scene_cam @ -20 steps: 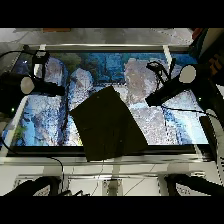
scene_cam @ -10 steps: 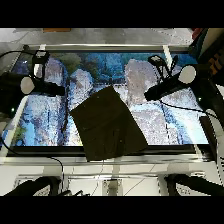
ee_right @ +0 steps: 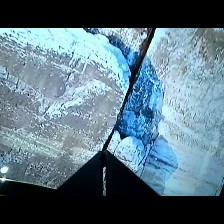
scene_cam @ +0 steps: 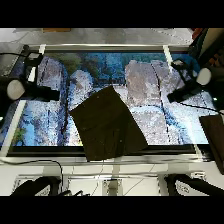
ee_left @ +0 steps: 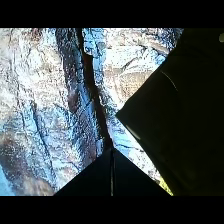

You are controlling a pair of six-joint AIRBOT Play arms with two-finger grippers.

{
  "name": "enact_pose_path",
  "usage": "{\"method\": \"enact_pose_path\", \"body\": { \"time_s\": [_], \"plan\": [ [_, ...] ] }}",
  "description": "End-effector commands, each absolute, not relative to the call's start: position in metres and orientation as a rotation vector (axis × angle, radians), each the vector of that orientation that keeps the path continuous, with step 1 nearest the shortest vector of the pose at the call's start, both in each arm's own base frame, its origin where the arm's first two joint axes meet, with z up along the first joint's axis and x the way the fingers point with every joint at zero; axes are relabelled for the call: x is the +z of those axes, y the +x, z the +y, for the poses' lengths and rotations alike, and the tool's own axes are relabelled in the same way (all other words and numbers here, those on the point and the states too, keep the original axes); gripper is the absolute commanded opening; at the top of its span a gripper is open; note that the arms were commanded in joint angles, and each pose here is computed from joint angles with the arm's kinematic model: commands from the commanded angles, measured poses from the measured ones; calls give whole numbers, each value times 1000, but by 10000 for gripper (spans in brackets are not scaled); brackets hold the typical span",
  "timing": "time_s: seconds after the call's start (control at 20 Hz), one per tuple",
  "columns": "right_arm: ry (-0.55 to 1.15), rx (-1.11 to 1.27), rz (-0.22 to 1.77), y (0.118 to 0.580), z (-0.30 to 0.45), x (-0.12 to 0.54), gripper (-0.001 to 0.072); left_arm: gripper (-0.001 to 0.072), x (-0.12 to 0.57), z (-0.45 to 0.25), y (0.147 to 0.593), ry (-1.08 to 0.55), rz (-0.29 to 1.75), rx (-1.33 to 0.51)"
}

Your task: Fold the clothes and pants, and hang the long-sleeved shirts on hangers.

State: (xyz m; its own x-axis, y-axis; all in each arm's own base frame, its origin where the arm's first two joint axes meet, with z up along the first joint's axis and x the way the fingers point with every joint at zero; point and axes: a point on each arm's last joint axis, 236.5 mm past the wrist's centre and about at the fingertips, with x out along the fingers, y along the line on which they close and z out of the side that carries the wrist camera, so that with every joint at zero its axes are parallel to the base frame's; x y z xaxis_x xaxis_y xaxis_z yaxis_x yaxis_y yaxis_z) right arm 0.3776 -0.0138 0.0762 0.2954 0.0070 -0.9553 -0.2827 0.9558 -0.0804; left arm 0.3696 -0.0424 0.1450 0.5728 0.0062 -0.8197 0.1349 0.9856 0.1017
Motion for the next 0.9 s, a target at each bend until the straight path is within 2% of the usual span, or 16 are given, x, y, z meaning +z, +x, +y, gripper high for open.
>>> {"method": "enact_pose_path", "body": {
  "time_s": [0.0,0.05,0.1,0.15,0.2,0.25,0.3,0.35,0.4,0.45,0.6,0.65,0.7,0.75,0.8,0.85],
  "plan": [
    [17,410,1254,344,3,54,19,30,148,-34,326,135,947,-63],
    [102,470,1261,334,13,42,19,30,139,-31,312,124,959,-57],
    [167,498,1288,323,20,28,19,68,124,-29,298,107,981,-45],
    [210,505,1324,313,25,11,25,309,106,-26,284,94,1015,-34],
    [242,509,1358,302,30,-4,114,578,87,-24,273,79,1053,-19],
    [272,509,1400,289,34,-20,268,623,68,-22,263,67,1097,-6],
    [297,516,1442,276,38,-32,282,619,49,-25,253,50,1147,-12],
    [330,516,1487,263,42,-43,283,526,31,-35,243,16,1196,-40],
    [369,512,1525,252,46,-51,285,400,18,-48,235,-34,1232,-77],
    [407,524,1559,240,53,-58,312,358,7,-60,227,-78,1266,-113],
    [529,548,1642,211,73,-77,318,358,-17,-91,210,-162,1319,-235],
    [576,553,1664,204,79,-83,345,361,-23,-98,206,-178,1329,-263],
    [622,551,1670,202,85,-89,345,449,-28,-101,202,-193,1340,-272],
    [667,555,1672,202,91,-90,348,611,-33,-102,198,-204,1355,-275],
    [708,559,1673,204,96,-91,412,672,-38,-104,193,-213,1371,-277],
    [743,562,1675,206,99,-91,443,672,-41,-104,190,-220,1383,-279]
  ]
}}
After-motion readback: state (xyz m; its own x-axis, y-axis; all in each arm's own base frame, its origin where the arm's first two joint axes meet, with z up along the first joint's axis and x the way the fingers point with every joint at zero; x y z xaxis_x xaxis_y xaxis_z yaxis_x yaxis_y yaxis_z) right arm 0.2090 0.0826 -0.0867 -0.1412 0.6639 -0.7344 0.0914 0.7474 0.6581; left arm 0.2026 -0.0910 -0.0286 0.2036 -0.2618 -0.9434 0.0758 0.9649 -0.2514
